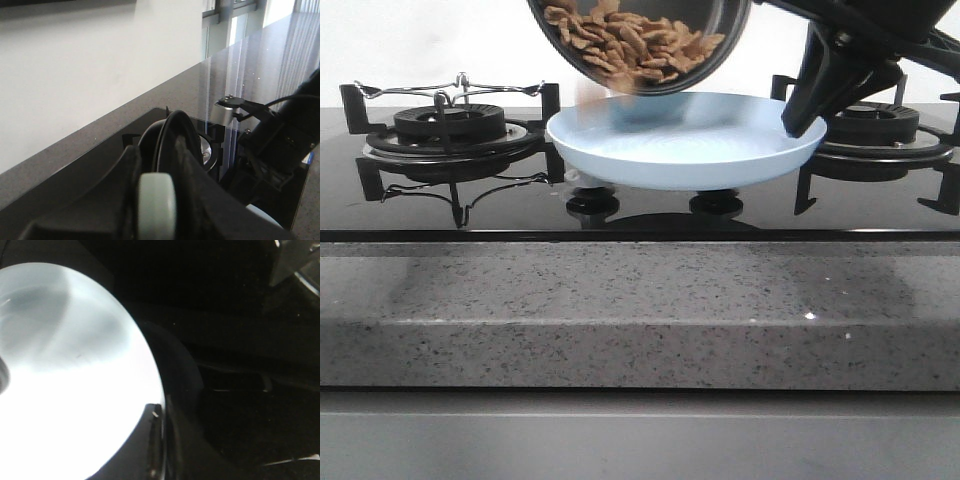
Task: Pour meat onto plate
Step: 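Tilt the pan over the plate with the left gripper, pouring meat, then lower the empty pan back onto its burner with the left gripper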
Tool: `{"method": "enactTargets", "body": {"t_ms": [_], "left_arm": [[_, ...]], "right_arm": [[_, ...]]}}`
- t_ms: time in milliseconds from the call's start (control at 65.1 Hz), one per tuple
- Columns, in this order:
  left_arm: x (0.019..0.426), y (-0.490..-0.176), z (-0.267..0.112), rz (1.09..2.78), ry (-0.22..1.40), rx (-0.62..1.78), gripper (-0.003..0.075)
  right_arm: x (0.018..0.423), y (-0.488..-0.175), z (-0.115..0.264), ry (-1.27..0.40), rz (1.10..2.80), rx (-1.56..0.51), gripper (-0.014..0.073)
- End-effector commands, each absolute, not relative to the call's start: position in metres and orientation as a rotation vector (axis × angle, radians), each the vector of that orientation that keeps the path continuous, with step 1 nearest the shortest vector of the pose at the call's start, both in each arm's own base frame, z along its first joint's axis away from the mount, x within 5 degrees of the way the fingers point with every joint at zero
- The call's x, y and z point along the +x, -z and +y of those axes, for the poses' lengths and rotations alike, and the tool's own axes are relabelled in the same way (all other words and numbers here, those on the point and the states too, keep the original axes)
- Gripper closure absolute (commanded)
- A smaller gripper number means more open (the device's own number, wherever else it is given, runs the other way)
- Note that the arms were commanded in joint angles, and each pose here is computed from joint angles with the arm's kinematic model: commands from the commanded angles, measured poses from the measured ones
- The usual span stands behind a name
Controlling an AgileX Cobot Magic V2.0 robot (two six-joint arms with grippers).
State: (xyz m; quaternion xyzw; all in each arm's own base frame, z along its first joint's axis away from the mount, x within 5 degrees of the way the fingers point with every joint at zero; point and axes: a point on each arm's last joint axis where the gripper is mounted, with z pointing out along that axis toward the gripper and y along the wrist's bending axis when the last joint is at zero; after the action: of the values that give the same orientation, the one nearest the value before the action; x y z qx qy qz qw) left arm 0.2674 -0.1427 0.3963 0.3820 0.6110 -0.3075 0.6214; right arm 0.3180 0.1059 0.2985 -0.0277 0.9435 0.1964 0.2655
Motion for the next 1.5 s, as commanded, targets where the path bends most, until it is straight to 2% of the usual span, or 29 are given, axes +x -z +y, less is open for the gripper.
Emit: {"method": "enactTargets", "body": {"t_ms": [0, 384, 768, 1059, 1213, 1489], "left_arm": [[0.251, -0.425, -0.145, 1.249, 0.71, 0.892, 0.0741], [0.237, -0.426, -0.161, 0.933, 0.476, 1.178, 0.0741], [0.237, -0.426, -0.161, 0.919, 0.457, 1.191, 0.0741], [0.241, -0.426, -0.159, 1.045, 0.538, 1.096, 0.0741], [0.251, -0.43, -0.152, 1.169, 0.597, 0.9, 0.0741], [0.271, -0.434, -0.119, 1.317, 0.664, 0.625, 0.0741]], "right_arm": [[0.317, -0.321, 0.105, -0.56, 2.443, -0.059, 0.0664], [0.317, -0.321, 0.105, -0.56, 2.443, -0.059, 0.0664], [0.317, -0.321, 0.105, -0.56, 2.443, -0.059, 0.0664], [0.317, -0.321, 0.105, -0.56, 2.443, -0.059, 0.0664], [0.317, -0.321, 0.105, -0.56, 2.443, -0.059, 0.0664], [0.317, -0.321, 0.105, -0.56, 2.443, -0.059, 0.0664]]}}
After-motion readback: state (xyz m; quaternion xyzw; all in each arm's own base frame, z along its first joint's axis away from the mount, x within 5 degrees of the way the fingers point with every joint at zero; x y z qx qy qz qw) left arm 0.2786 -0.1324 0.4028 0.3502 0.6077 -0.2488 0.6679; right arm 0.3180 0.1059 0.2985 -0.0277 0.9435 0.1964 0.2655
